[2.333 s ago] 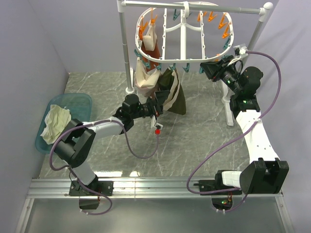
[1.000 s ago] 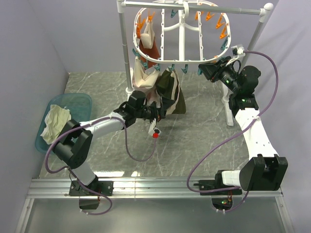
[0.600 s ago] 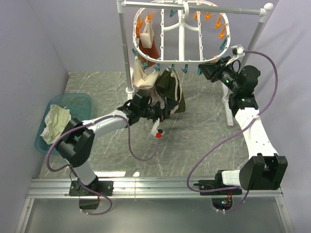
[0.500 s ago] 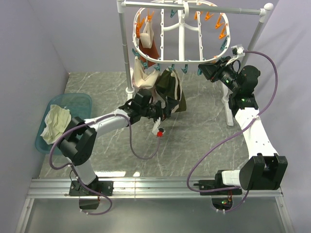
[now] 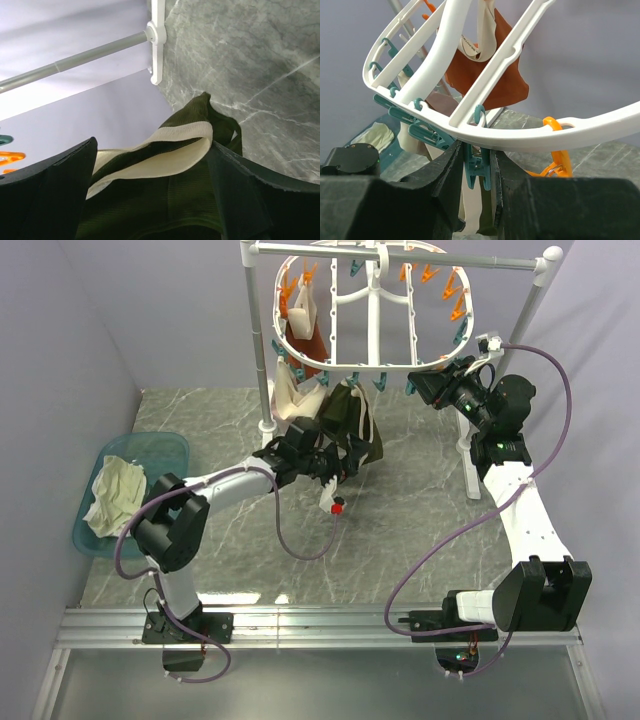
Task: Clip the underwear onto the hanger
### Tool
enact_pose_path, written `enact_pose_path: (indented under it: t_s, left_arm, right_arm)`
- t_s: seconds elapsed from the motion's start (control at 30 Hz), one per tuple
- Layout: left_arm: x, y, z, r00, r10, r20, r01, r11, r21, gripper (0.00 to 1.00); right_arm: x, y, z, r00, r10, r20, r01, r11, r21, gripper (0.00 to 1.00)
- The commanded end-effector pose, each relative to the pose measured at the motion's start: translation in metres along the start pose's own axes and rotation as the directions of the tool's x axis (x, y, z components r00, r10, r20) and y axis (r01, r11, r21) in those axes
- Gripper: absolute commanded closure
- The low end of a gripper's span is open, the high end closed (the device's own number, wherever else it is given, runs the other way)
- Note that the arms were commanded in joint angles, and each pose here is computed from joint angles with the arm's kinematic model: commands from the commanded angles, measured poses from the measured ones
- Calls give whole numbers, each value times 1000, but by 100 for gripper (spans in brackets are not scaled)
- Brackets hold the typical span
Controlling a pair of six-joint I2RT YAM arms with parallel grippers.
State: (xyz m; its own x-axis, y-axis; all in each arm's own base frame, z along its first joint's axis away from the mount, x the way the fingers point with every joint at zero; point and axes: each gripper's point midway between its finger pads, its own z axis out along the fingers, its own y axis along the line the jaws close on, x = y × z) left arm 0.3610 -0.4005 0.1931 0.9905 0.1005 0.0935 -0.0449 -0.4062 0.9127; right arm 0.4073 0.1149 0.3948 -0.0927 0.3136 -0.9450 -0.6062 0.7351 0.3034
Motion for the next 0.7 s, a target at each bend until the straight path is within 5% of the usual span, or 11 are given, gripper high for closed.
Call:
enact_pose_path:
  t_s: [0.0, 0.3, 0.67]
  left_arm:
    - [0, 32, 2, 892, 452, 2, -452, 892, -7, 5]
    - [11, 36, 8, 885, 464, -18, -464, 886, 11, 11]
    - [33, 41, 13, 885, 461, -72, -458, 887, 52, 60]
  right_arm:
    - [-8, 10, -1, 1000, -11, 2, 11, 999, -34, 100]
    - [-7, 10, -1, 1000, -9, 2, 9, 999, -34, 100]
    - [-8, 10, -2, 1000, -11, 6, 11, 999, -31, 100]
